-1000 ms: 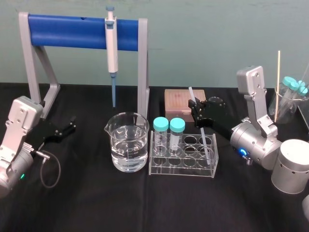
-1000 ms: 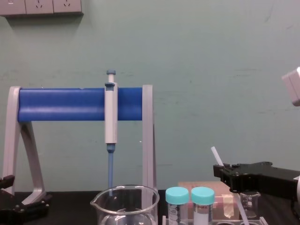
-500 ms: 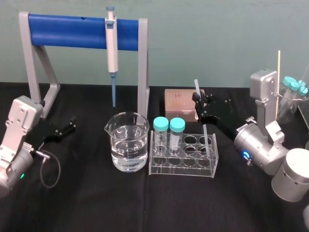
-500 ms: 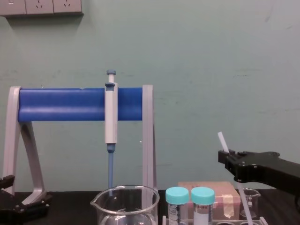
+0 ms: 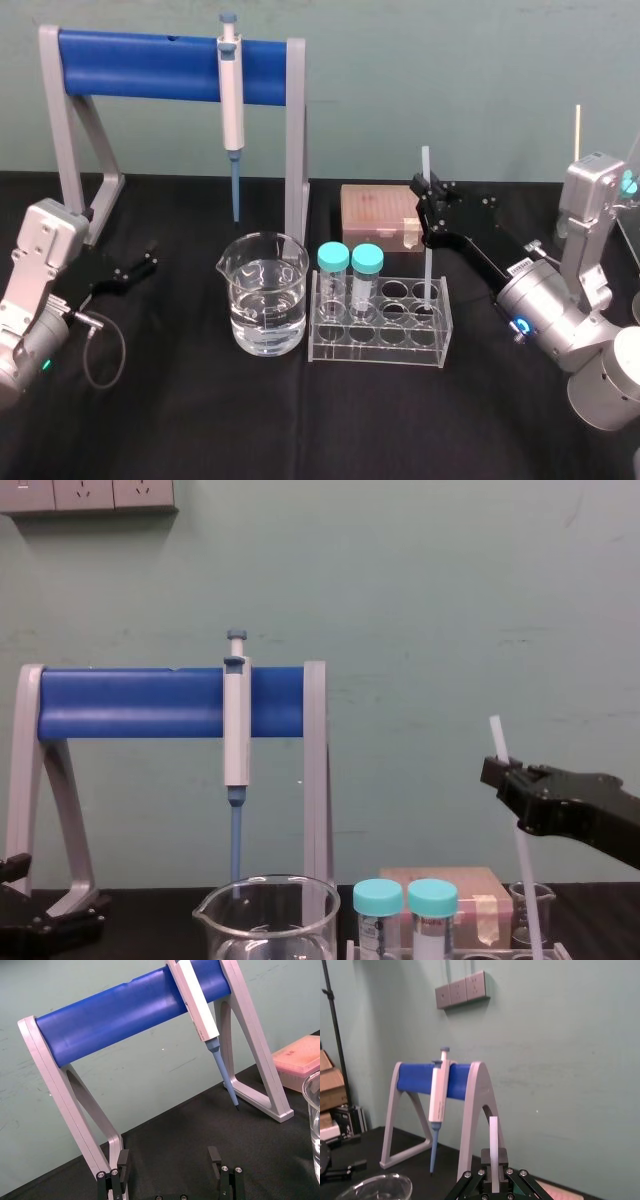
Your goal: Pick up the stirring rod with one hand, then place it down.
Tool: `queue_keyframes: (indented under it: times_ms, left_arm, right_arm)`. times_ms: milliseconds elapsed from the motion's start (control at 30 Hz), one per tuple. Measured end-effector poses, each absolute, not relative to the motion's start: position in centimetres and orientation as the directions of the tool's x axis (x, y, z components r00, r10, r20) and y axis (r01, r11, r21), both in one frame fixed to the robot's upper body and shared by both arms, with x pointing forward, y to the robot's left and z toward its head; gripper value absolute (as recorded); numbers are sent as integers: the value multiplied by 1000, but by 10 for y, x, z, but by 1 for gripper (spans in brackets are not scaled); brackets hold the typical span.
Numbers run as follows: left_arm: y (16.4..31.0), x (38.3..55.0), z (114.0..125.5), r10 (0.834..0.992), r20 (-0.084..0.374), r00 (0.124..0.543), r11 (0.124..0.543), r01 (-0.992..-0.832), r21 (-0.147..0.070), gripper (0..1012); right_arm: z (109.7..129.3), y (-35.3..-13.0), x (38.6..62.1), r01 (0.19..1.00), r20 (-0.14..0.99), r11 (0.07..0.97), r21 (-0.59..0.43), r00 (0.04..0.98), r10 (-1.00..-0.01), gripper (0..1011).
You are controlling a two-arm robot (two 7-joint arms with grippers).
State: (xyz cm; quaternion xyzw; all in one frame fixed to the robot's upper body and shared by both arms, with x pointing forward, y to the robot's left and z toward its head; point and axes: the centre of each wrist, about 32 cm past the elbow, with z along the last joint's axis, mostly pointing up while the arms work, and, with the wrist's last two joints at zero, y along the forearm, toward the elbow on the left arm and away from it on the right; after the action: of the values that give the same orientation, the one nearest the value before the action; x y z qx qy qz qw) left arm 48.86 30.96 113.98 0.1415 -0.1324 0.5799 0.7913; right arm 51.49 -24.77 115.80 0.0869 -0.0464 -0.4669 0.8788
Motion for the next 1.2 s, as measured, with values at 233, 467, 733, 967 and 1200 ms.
queue_keyframes:
  times_ms: [233,467,733,967,1200]
  left_arm:
    - [310,489,1140,880,374,292,287,-955,70,1000]
    - [310,489,1140,880,374,292,287,-955,70,1001]
    - [310,489,1140,880,374,292,287,-955,70,1000]
    - [310,489,1140,880,374,292,287,-955,70,1000]
    - [310,489,1140,880,374,292,287,-955,70,1001]
  right_arm:
    - [1168,-248,514,803,6,538,257,555,-832,72]
    - [1192,-252,514,781,10,512,356,545,-838,72]
    - [1208,-255,512,764,18,499,409,540,-841,72]
    - [1209,-256,511,765,20,497,410,537,-843,72]
    - [1208,-257,510,771,19,494,402,532,-847,72]
